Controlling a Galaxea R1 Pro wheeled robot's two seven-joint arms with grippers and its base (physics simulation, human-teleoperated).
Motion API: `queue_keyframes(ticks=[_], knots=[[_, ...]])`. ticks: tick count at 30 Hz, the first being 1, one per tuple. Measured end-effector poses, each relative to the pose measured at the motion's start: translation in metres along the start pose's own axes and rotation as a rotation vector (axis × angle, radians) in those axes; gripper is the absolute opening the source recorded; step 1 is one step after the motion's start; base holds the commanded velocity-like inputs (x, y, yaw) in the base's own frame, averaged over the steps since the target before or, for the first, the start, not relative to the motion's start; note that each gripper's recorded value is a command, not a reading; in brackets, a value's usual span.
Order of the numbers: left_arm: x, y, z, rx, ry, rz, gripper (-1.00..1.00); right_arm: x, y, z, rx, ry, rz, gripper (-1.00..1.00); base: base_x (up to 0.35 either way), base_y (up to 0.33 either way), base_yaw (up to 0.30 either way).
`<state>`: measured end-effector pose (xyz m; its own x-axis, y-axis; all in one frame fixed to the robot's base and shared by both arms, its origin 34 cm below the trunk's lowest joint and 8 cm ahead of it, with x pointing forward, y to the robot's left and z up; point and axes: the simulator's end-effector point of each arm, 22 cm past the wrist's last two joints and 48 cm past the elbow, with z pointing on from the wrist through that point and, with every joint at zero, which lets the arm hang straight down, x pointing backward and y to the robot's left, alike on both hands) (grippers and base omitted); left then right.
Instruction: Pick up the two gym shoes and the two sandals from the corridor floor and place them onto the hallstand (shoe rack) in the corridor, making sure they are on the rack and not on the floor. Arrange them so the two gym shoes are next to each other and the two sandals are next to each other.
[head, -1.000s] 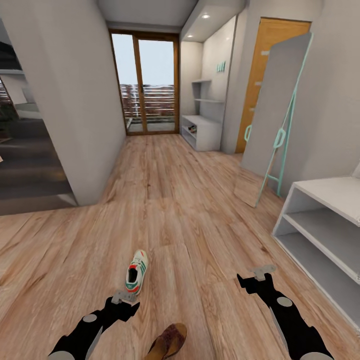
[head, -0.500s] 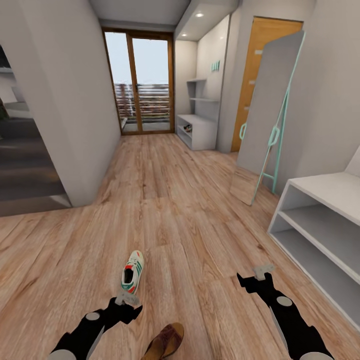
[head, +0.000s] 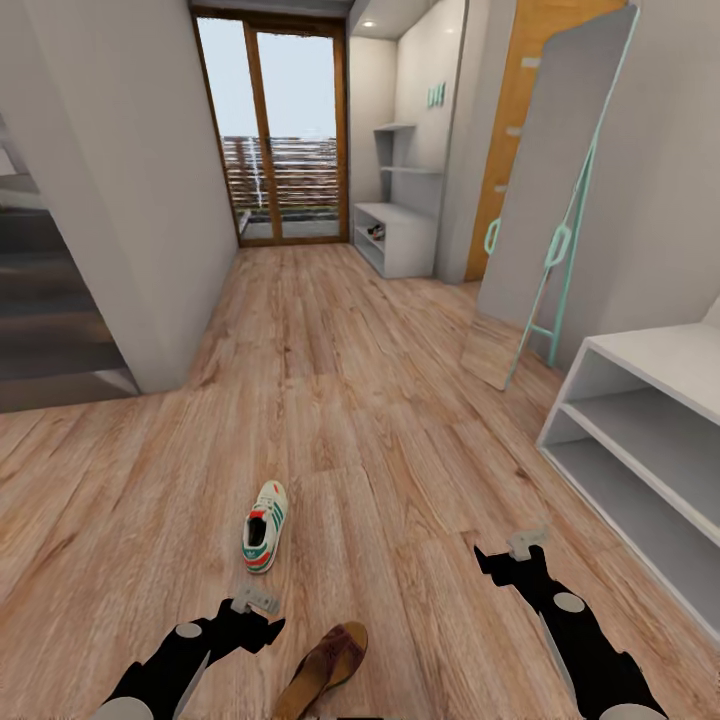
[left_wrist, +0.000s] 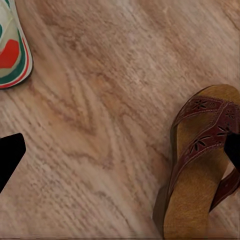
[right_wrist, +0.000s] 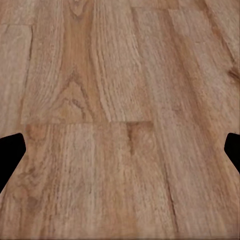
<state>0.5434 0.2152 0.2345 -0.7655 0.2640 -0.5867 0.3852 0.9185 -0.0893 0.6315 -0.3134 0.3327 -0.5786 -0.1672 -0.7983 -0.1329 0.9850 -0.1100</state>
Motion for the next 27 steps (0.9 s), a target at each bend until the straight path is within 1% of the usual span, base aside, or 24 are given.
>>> queue_keyframes(ticks=[11,15,19,20,27], knots=[[0.031,-0.004,0.014,0.017,0.059,-0.016,1.0,0.035,0.005,0.011,-0.011,0.061,0.002,1.0,0.0,0.0,0.0],[0.044,-0.007,0.019,0.026,0.085,-0.01,1.0,0.048,0.008,0.015,-0.015,0.084,0.003,1.0,0.0,0.0,0.0],[0.058,-0.012,0.024,0.041,0.118,0.016,1.0,0.061,0.01,0.018,-0.019,0.106,0.004,1.0,0.0,0.0,0.0],[0.062,-0.023,0.026,0.077,0.139,0.062,1.0,0.064,0.01,0.018,-0.02,0.111,0.004,1.0,0.0,0.0,0.0],[0.084,-0.038,0.032,0.137,0.187,0.088,1.0,0.087,0.014,0.023,-0.027,0.151,0.006,1.0,0.0,0.0,0.0]])
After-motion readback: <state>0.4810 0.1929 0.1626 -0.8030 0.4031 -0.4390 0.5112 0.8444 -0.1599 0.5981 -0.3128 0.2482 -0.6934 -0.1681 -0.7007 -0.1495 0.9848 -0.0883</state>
